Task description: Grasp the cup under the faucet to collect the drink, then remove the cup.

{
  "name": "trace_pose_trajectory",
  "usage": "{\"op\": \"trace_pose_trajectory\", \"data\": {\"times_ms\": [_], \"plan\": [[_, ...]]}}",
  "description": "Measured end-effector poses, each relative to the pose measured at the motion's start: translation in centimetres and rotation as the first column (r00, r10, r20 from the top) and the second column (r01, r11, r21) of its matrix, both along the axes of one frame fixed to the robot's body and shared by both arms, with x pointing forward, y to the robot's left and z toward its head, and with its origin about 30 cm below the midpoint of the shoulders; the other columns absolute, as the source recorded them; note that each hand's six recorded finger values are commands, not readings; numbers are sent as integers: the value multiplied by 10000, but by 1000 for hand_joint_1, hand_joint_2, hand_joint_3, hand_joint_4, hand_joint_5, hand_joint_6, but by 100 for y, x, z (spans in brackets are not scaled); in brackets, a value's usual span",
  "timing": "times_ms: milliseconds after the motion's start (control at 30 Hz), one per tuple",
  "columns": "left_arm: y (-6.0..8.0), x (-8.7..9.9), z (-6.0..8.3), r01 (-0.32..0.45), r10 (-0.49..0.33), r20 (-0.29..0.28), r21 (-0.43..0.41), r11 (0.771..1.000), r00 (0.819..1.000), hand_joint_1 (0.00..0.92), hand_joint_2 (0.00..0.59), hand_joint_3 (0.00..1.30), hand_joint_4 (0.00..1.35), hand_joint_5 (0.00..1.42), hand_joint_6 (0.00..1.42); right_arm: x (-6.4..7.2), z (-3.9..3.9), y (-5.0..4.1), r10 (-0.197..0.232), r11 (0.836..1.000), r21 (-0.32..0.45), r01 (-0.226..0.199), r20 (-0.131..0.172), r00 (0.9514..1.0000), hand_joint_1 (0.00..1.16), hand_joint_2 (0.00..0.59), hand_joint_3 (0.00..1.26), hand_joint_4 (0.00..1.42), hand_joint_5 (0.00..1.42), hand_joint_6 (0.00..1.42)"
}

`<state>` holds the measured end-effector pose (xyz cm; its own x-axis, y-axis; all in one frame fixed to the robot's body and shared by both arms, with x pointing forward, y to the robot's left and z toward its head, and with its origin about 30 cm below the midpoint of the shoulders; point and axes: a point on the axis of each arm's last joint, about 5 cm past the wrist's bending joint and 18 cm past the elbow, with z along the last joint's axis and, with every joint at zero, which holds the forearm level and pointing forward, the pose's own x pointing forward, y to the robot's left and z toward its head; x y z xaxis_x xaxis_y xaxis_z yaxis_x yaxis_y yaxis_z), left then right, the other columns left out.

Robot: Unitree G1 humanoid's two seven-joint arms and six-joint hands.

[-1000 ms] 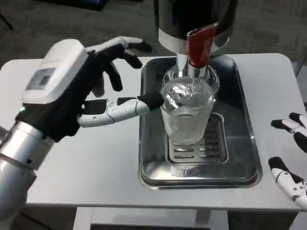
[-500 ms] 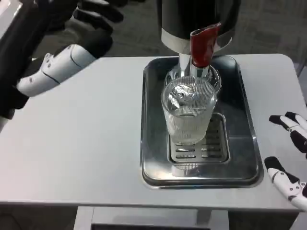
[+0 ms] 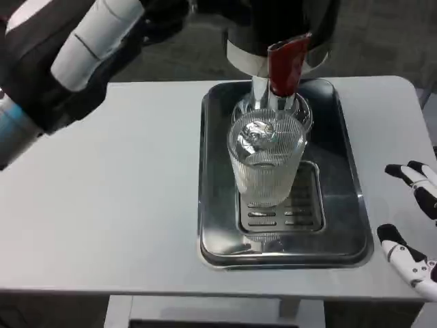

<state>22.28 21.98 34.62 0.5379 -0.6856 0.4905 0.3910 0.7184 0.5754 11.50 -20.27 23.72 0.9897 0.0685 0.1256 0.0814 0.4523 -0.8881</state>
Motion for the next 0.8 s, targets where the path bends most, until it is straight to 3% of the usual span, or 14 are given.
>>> {"op": "trace_pose_trajectory", "data": {"times_ms": [133,367,800], "plan": [[-50,26,92,196,-196,144,10,9998,9997,0,88,246,203,294,218,-2,-2,-1,-27,10000,22,27,-25,10000,359,505,87,0,0,65],[-184,136,130,481,-482,81,66,9988,9988,0,92,239,182,278,195,-4,-2,-2,-47,10000,53,48,-43,10000,356,498,93,0,0,65],[-435,313,13,823,-806,-563,278,9962,9952,0,94,235,183,277,180,-22,-13,-20,-137,9998,122,139,-171,9998,351,494,96,0,0,65]]}}
